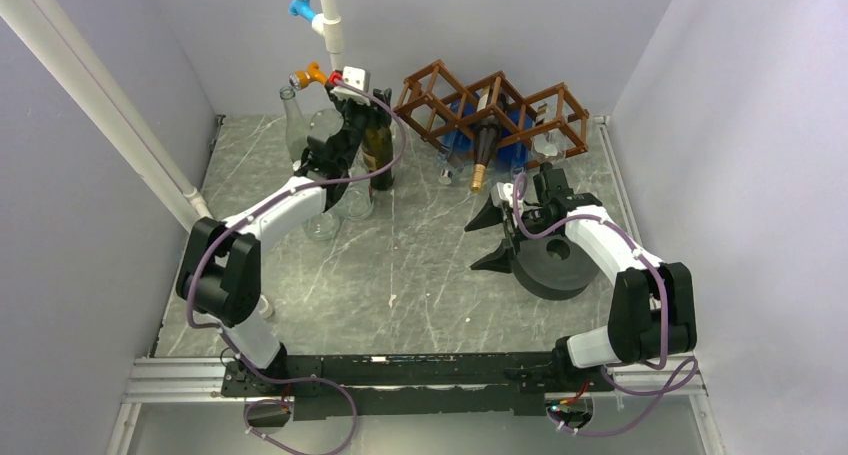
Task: Take the wine bottle off the wine rack
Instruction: Place the wine bottle at the center of the board, then pick up the wine bottle from the wine rack.
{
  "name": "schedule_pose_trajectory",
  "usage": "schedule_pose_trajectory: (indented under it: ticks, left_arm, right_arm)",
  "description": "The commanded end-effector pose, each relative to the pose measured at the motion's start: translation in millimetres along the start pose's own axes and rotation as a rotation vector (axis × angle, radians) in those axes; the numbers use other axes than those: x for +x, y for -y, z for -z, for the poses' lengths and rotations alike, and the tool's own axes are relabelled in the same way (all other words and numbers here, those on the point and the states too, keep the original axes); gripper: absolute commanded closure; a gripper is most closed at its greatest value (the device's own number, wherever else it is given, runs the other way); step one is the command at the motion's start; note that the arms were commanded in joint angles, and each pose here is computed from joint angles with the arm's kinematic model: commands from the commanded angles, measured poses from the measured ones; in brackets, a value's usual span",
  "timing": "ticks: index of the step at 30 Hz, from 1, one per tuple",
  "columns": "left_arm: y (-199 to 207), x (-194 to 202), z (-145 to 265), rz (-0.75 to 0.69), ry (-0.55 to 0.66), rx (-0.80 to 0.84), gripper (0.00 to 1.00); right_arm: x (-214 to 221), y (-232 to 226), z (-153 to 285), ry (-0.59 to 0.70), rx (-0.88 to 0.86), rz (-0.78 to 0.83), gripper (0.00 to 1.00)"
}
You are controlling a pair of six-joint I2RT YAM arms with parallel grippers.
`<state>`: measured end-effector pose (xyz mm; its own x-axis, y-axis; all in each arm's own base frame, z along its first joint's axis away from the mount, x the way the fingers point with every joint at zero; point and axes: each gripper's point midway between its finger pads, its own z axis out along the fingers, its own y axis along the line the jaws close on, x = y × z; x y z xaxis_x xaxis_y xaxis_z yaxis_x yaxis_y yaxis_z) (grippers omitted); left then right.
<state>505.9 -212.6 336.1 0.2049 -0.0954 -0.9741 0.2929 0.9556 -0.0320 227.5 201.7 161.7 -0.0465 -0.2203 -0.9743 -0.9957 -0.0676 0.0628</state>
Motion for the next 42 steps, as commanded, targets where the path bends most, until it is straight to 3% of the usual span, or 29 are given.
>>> schedule_pose_trajectory:
  ticks: [1,10,26,34,42]
  left_arm:
    - [0,-46,10,0.033,0.087,0.009,0.27]
    - [15,-71,34,0.071,0.013,0.104,0.01]
    - [50,-98,98,0.300,-0.123,0.350,0.00]
    - [64,-93,127,0.432,-0.198,0.427,0.00]
    - [74,-78,153,0.418,-0.293,0.496,0.00]
  right_arm:
    - [-13,5,3,0.020,0.004,0.063,0.02]
    - [-16,6,9,0.000,0.024,0.088,0.02]
    - [-22,3,40,-0.078,0.143,0.169,0.01]
    - [-40,9,82,-0.038,0.311,0.176,0.01]
    - [-60,10,117,0.032,0.461,0.118,0.01]
